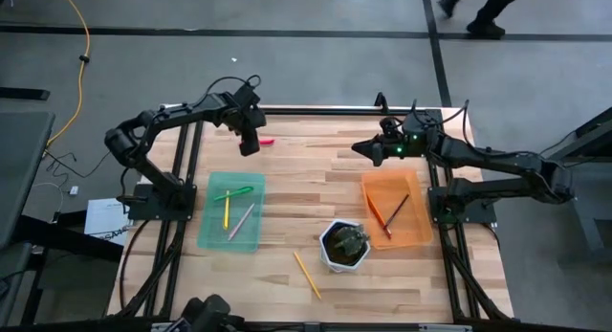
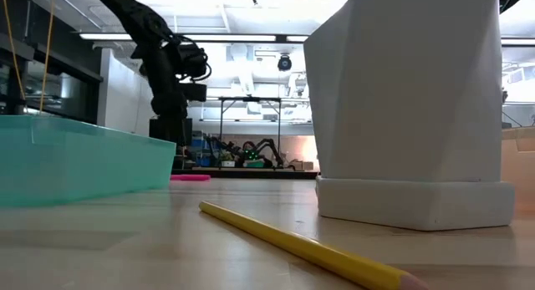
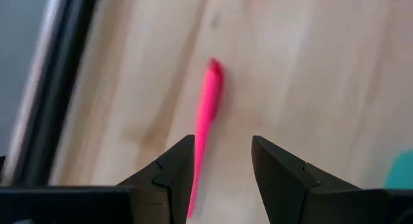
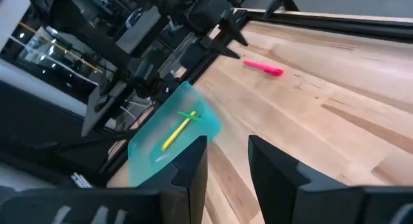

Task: Sort pens & pencils
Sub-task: Put the dark pink pen into the green bin

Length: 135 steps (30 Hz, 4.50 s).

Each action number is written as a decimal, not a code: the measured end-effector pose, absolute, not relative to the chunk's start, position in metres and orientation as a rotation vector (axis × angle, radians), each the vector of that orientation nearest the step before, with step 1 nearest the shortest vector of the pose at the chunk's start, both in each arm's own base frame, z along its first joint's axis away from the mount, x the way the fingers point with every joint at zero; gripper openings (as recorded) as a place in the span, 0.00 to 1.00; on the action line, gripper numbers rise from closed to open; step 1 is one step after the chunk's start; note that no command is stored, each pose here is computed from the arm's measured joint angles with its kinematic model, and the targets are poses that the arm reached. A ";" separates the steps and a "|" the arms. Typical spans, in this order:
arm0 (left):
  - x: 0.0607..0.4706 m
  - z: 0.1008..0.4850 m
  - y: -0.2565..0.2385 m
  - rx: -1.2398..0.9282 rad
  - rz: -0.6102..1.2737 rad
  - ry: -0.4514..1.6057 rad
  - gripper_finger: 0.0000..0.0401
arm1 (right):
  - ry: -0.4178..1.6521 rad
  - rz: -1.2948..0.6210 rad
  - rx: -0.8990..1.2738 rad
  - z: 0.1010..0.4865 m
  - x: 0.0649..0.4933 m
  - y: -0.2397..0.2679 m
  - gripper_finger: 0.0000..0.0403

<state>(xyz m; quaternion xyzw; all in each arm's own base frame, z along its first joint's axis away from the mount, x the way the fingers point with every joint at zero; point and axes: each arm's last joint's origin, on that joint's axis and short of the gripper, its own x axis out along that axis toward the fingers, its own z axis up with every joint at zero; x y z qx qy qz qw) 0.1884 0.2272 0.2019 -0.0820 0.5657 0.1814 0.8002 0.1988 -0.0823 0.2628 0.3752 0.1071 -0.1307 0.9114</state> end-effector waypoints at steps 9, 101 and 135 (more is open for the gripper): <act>0.191 0.185 0.234 -0.211 0.386 1.307 0.35 | 0.210 -0.211 0.754 0.265 0.194 -0.092 0.26; 0.209 0.154 0.273 -0.215 0.141 1.402 0.35 | 0.185 -0.282 0.743 0.265 0.185 -0.108 0.26; 0.209 0.143 0.274 -0.231 0.157 1.453 0.18 | 0.191 -0.283 0.736 0.265 0.185 -0.108 0.26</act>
